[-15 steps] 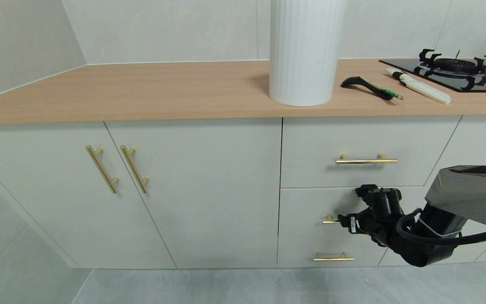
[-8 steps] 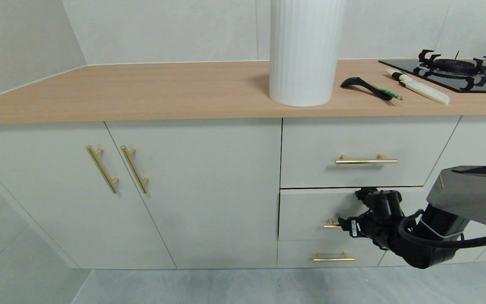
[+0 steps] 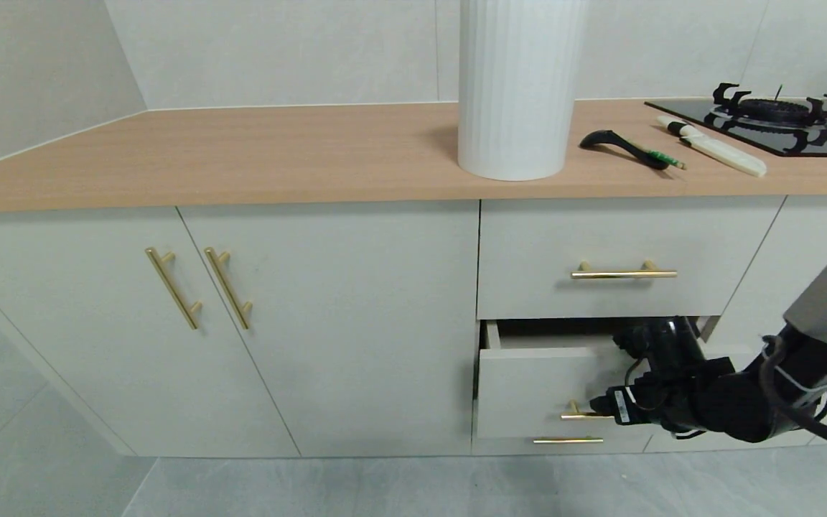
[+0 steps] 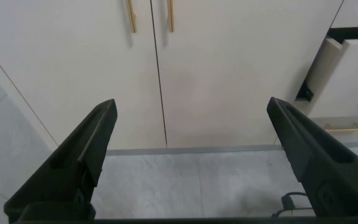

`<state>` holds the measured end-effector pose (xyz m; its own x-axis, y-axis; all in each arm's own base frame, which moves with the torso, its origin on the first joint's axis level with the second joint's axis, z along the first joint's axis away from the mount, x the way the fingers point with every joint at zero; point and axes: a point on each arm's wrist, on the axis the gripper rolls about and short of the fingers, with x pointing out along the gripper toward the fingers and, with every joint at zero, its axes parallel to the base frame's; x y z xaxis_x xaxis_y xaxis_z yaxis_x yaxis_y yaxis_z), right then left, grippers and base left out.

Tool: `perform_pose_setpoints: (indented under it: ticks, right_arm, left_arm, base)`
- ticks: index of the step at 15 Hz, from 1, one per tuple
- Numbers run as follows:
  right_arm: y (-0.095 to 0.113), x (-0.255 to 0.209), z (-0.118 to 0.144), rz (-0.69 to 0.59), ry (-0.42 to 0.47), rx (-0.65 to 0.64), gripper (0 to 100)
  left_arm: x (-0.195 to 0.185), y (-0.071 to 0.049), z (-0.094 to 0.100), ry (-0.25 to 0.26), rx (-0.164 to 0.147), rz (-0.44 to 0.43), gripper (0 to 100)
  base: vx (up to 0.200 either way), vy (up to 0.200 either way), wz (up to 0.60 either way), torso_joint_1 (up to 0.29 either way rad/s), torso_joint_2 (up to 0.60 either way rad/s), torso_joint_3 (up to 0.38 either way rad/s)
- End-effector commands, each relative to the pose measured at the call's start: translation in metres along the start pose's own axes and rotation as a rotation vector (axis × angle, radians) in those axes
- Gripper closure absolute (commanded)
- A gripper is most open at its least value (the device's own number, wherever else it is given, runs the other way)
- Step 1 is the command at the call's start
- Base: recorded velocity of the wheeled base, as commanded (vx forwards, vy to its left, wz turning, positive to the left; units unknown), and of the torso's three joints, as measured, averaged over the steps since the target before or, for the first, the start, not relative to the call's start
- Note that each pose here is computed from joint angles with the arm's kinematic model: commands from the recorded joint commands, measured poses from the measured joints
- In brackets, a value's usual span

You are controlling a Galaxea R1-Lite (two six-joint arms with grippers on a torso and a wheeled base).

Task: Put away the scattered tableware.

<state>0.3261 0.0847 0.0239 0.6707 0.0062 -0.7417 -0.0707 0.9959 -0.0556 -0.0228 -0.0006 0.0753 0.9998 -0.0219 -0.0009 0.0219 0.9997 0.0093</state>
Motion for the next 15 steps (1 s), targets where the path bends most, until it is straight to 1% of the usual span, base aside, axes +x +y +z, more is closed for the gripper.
perform_pose_setpoints:
  ticks: [1, 3, 5, 6, 8, 11, 13, 15]
  right_arm:
    - [-0.002, -0.084, 0.031, 0.076, -0.099, -0.001, 0]
    - [-0.001, -0.117, 0.037, 0.098, -0.167, -0.004, 0]
    - [0.0, -0.134, 0.04, 0.112, -0.221, -0.004, 0]
    - [0.003, -0.135, 0.04, 0.117, -0.224, -0.007, 0]
    - [0.007, -0.123, 0.039, 0.121, -0.21, -0.01, 0]
    - [0.011, -0.098, 0.038, 0.079, -0.214, -0.001, 0]
    - [0.016, -0.075, 0.037, 0.053, -0.241, 0.029, 0]
    - [0.018, -0.062, 0.038, 0.042, -0.271, 0.054, 0]
  left_arm:
    - [0.0, 0.0, 0.0, 0.001, 0.0, 0.0, 0]
    - [0.0, 0.0, 0.0, 0.001, 0.0, 0.0, 0]
    - [0.0, 0.0, 0.0, 0.001, 0.0, 0.0, 0]
    - [0.0, 0.0, 0.0, 0.001, 0.0, 0.0, 0]
    - [0.0, 0.0, 0.0, 0.001, 0.0, 0.0, 0]
    - [0.0, 0.0, 0.0, 0.001, 0.0, 0.0, 0]
    - [0.0, 0.0, 0.0, 0.001, 0.0, 0.0, 0]
    - [0.0, 0.0, 0.0, -0.001, 0.0, 0.0, 0]
  base:
    - [0.0, 0.0, 0.0, 0.0, 0.0, 0.0]
    - [0.0, 0.0, 0.0, 0.0, 0.0, 0.0]
    - [0.0, 0.0, 0.0, 0.0, 0.0, 0.0]
    - [0.0, 0.0, 0.0, 0.0, 0.0, 0.0]
    - [0.0, 0.0, 0.0, 0.0, 0.0, 0.0]
    - [0.0, 0.0, 0.0, 0.0, 0.0, 0.0]
    - [0.0, 0.0, 0.0, 0.0, 0.0, 0.0]
    - [0.0, 0.0, 0.0, 0.0, 0.0, 0.0]
